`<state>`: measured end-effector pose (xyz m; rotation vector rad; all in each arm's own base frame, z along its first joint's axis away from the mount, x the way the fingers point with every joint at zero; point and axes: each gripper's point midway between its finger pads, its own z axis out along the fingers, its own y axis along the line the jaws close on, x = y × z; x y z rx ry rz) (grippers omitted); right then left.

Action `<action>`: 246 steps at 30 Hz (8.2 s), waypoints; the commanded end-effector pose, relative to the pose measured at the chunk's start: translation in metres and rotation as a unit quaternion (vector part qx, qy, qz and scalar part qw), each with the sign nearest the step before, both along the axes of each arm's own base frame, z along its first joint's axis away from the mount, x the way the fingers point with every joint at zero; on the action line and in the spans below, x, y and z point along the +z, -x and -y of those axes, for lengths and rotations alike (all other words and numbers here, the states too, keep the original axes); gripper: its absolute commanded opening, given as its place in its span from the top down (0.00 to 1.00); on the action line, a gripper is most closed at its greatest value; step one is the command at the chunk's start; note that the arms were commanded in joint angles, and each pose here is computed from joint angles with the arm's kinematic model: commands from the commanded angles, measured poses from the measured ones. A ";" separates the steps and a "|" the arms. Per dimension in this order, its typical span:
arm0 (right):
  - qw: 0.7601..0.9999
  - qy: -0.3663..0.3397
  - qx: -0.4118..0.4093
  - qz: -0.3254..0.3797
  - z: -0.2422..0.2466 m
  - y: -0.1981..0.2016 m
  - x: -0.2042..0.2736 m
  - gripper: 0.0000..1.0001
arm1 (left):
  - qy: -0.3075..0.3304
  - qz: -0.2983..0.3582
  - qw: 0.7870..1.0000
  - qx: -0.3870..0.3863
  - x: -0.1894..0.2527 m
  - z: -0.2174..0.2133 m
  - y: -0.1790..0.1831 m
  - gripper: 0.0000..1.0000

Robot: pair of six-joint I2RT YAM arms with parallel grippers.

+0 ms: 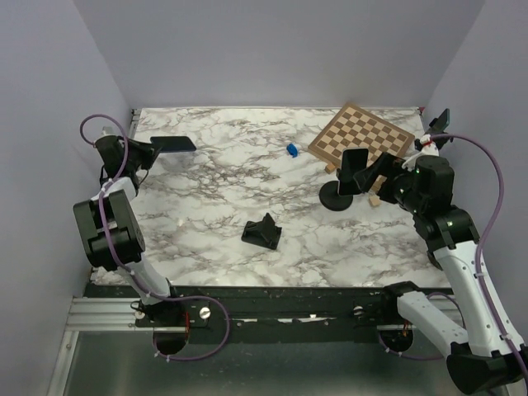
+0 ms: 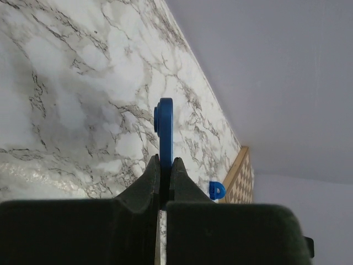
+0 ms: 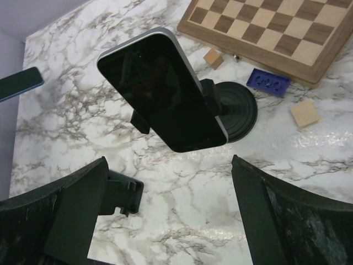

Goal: Remove the phone from the phone stand

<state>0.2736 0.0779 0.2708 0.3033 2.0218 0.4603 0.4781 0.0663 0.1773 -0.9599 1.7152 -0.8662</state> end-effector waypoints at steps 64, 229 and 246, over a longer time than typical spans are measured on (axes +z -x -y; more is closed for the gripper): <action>0.999 -0.037 0.001 -0.007 -0.006 0.014 0.015 0.00 | -0.066 -0.139 0.985 0.074 0.018 -0.026 0.007 0.24; 0.939 0.193 0.285 0.016 -0.110 -0.038 -0.013 0.99 | -0.183 0.252 0.735 -0.603 0.067 0.452 0.202 1.00; 0.914 0.125 0.385 0.030 -0.139 -0.002 0.012 0.99 | -0.174 0.242 0.735 -0.609 0.067 0.452 0.198 1.00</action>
